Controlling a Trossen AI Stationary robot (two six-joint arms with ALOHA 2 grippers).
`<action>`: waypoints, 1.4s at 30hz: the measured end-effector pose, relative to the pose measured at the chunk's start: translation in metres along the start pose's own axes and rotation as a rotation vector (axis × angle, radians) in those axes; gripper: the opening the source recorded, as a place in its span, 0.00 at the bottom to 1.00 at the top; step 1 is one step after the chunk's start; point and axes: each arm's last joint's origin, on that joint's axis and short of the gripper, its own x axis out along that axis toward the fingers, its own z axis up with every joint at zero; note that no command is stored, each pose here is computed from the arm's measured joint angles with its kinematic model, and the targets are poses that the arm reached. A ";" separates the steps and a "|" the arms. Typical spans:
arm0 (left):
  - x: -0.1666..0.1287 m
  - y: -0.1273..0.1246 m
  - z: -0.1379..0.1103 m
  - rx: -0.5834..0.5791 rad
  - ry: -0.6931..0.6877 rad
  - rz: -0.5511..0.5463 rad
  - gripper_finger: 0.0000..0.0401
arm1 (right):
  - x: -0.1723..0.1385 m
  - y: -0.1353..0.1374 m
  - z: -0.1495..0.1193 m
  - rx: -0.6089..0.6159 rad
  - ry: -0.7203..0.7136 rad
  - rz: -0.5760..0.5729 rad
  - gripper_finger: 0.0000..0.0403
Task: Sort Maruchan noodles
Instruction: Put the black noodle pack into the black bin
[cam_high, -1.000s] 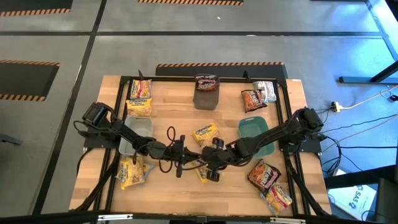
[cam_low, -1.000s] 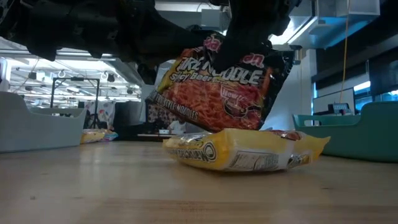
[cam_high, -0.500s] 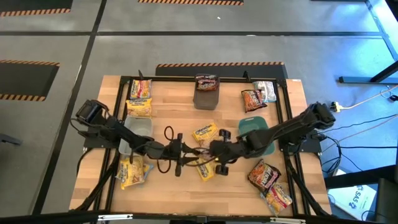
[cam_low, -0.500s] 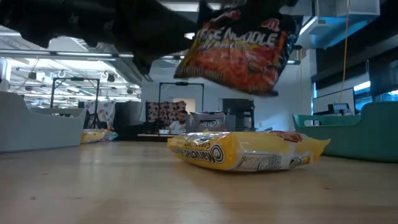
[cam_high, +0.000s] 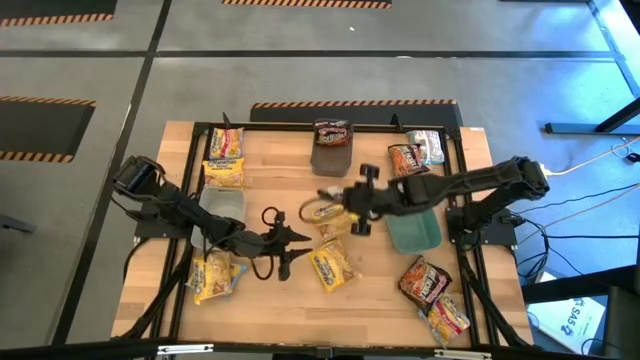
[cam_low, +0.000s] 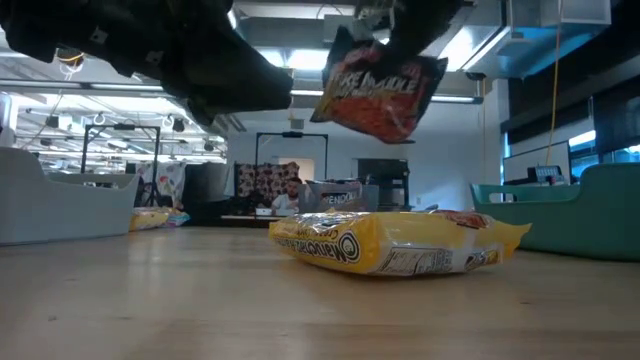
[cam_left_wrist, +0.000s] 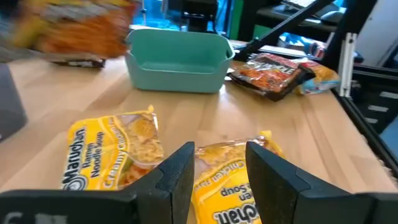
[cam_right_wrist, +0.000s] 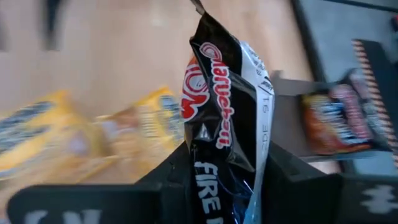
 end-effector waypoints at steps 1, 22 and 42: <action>0.000 0.000 0.000 -0.001 -0.002 0.004 0.34 | 0.005 -0.007 0.001 0.002 -0.003 -0.017 0.24; 0.003 0.006 -0.002 0.155 0.029 0.026 0.48 | 0.060 -0.146 0.000 0.014 -0.155 -0.084 0.25; 0.023 0.051 0.009 0.125 0.021 0.192 0.48 | 0.097 -0.216 0.018 0.026 0.210 0.120 0.25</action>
